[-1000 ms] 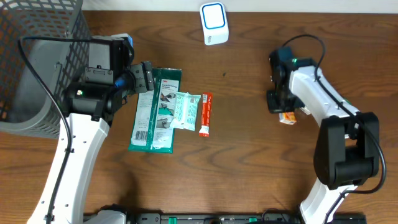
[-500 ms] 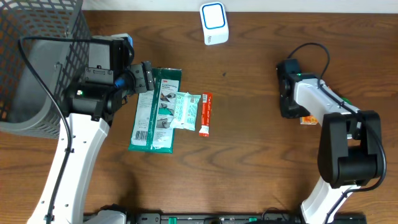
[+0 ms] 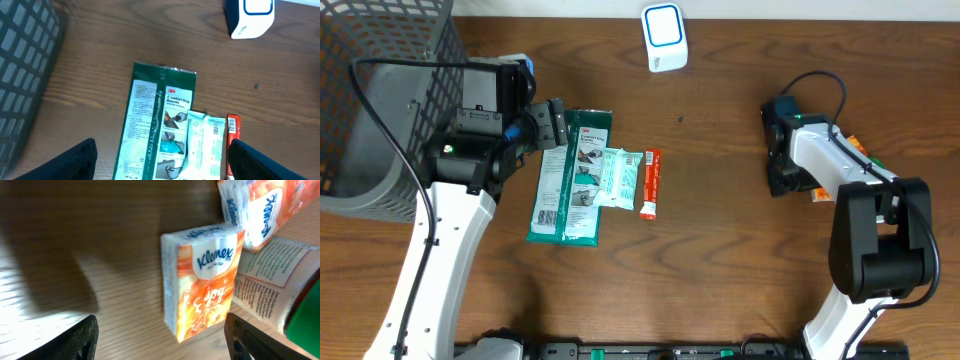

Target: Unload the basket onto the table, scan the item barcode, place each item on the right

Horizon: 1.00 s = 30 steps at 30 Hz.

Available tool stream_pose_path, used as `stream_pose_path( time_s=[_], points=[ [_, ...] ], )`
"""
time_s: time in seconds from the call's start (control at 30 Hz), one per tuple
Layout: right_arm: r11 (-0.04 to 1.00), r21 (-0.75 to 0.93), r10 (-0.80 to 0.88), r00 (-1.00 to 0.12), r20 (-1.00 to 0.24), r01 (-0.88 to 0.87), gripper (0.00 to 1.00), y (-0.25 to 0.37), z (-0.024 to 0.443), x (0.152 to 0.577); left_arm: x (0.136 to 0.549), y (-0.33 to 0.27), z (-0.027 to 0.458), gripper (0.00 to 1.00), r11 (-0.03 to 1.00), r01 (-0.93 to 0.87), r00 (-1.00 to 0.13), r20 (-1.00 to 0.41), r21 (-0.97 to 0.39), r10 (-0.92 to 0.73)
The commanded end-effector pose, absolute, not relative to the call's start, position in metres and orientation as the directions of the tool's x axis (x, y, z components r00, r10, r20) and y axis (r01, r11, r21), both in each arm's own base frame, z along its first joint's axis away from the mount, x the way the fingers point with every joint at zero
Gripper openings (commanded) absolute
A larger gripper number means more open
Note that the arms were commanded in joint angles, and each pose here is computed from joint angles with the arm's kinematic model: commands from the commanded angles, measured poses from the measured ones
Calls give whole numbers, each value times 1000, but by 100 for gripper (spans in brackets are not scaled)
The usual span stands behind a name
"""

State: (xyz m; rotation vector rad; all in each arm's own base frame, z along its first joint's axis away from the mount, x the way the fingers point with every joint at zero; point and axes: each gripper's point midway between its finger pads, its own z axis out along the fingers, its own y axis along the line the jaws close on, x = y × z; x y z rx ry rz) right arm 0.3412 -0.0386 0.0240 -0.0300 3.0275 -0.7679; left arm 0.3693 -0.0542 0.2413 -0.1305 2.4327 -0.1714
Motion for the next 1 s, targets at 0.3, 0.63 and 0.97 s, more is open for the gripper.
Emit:
stream_pose_path(
  time_s=[0.3,0.63,0.97],
  points=[
    [876,471,-46,-990,-130,-103,81,146,65,367,369,-53,241,84,986,-57,-761,-633,-158,-145],
    [897,395,-129,-973,-190,-196,61,206,61,358,369,-53,241,84,986,-57,-761,-633,-158,-145],
    [961,119,-197,-921,-337,-250,57,260,50,347,369,-53,241,84,986,-57,-761,-633,-158,-145]
  ],
)
